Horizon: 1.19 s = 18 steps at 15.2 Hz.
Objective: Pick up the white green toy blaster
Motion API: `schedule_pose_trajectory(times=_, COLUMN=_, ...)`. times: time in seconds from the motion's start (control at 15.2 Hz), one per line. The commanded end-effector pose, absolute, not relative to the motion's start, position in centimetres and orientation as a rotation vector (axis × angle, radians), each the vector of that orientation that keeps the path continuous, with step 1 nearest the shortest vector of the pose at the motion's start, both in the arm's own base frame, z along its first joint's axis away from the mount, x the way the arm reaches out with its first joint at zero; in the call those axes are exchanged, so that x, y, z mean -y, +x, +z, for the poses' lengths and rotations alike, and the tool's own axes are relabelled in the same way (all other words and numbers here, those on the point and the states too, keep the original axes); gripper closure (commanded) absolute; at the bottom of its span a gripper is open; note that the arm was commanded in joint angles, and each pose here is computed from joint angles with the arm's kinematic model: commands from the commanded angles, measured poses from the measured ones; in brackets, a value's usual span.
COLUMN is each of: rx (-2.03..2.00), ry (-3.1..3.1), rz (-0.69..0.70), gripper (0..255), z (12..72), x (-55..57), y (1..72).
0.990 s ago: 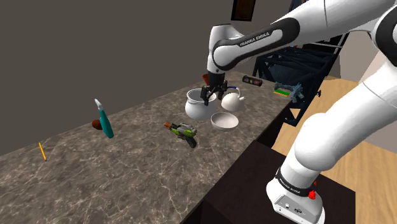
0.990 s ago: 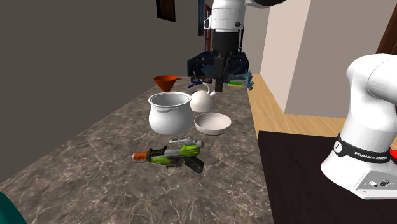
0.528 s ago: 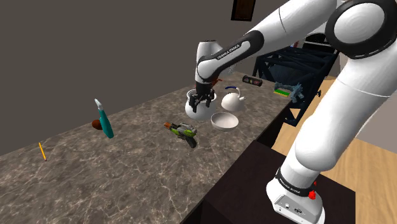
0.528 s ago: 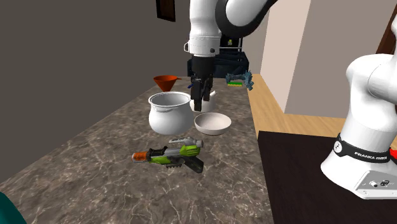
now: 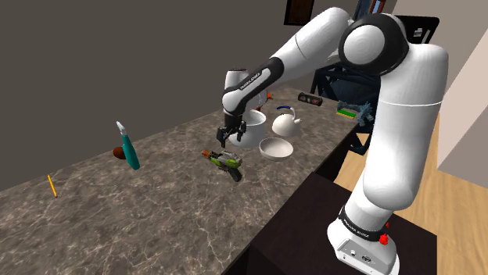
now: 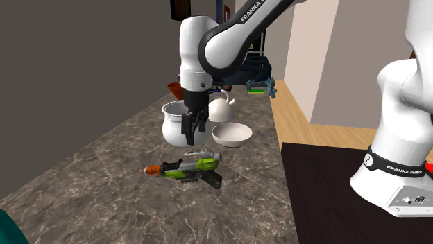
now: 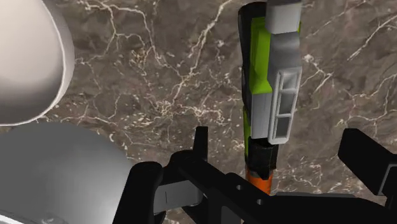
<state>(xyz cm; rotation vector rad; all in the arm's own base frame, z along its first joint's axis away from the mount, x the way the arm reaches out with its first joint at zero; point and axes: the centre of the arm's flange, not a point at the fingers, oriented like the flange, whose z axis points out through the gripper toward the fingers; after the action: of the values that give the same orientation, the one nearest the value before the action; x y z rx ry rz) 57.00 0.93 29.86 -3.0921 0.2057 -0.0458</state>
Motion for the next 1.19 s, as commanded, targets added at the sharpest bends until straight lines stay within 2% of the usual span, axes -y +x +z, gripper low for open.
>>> schedule_pose_trajectory(times=0.0, rx=-0.199, ry=-3.082, rz=-0.046, gripper=0, z=28.0, x=-1.1, y=58.6)
schedule_pose_trajectory(times=0.33, rx=-0.183, ry=-3.058, rz=-0.046, gripper=0, z=23.5, x=-2.2, y=63.0)
schedule_pose_trajectory(times=0.92, rx=-0.183, ry=-3.058, rz=-0.046, gripper=0, z=19.5, x=-2.2, y=63.0)
schedule_pose_trajectory(times=0.99, rx=-0.183, ry=-3.058, rz=-0.046, gripper=255, z=19.5, x=-2.3, y=63.0)
schedule_pose_trajectory(times=1.12, rx=-0.183, ry=-3.058, rz=-0.046, gripper=255, z=19.5, x=-2.3, y=63.0)
